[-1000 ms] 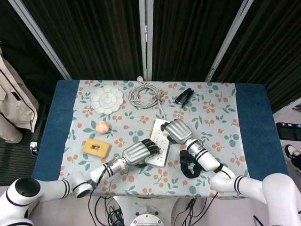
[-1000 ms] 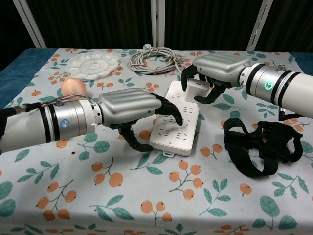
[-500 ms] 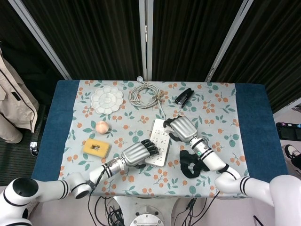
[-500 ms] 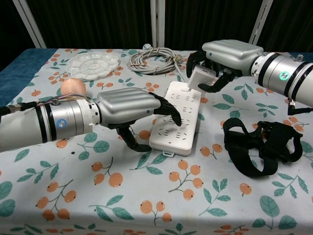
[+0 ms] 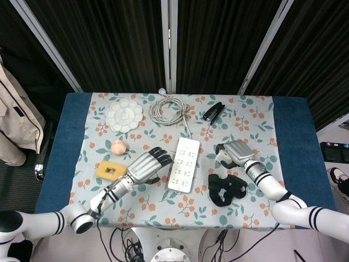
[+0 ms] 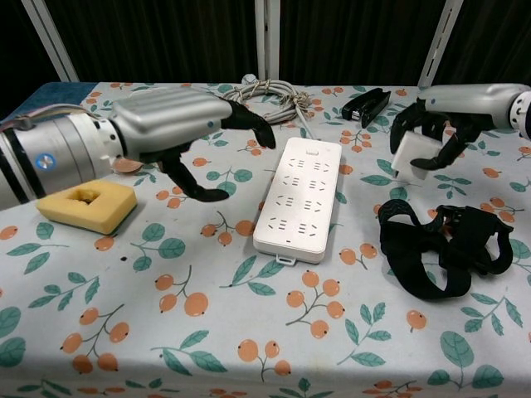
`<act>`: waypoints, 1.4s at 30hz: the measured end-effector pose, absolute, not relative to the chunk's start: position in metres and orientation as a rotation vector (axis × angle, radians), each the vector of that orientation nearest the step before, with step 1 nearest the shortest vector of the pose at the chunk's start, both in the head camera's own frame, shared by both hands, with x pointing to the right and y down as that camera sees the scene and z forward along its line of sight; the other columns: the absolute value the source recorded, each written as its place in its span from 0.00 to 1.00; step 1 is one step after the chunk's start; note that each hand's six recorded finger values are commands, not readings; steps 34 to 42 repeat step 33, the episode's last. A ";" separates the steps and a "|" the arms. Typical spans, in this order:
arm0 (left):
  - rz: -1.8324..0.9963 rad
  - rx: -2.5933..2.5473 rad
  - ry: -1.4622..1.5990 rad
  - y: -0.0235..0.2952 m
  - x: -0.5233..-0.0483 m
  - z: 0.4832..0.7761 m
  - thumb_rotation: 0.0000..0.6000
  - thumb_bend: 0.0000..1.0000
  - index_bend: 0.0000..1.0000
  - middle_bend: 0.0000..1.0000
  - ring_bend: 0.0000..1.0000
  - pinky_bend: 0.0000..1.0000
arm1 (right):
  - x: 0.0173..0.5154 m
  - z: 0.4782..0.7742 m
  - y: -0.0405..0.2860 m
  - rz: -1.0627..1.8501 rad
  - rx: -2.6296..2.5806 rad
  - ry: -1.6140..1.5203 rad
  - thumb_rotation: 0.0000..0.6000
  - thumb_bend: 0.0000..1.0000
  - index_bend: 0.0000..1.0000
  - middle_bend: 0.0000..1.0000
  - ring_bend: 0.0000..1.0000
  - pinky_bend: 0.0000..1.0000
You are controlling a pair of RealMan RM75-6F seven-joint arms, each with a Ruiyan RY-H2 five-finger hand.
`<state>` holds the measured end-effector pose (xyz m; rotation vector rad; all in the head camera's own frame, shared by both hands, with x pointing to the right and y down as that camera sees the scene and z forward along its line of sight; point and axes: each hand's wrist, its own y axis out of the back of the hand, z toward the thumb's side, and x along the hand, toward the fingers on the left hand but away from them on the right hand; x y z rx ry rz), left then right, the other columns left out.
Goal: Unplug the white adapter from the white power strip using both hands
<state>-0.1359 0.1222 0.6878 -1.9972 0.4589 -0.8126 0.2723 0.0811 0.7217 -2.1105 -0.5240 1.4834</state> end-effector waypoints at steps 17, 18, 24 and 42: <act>-1.246 -1.646 0.890 0.106 -0.329 0.631 1.00 0.23 0.22 0.22 0.14 0.15 | 0.319 0.670 0.081 1.419 -1.951 -0.749 1.00 0.21 0.00 0.09 0.01 0.12; -1.285 -1.612 0.912 0.112 -0.345 0.626 1.00 0.23 0.22 0.22 0.14 0.14 | 0.325 0.664 0.083 1.411 -1.926 -0.776 1.00 0.21 0.00 0.09 0.01 0.12; -1.459 -1.453 0.987 0.153 -0.406 0.599 1.00 0.22 0.22 0.20 0.11 0.09 | 0.377 0.615 0.115 1.377 -1.744 -0.968 1.00 0.21 0.00 0.10 0.01 0.12; -1.525 -1.345 1.049 0.210 -0.432 0.558 1.00 0.22 0.22 0.20 0.11 0.08 | 0.421 0.561 0.192 1.318 -1.673 -1.119 1.00 0.22 0.00 0.12 0.01 0.12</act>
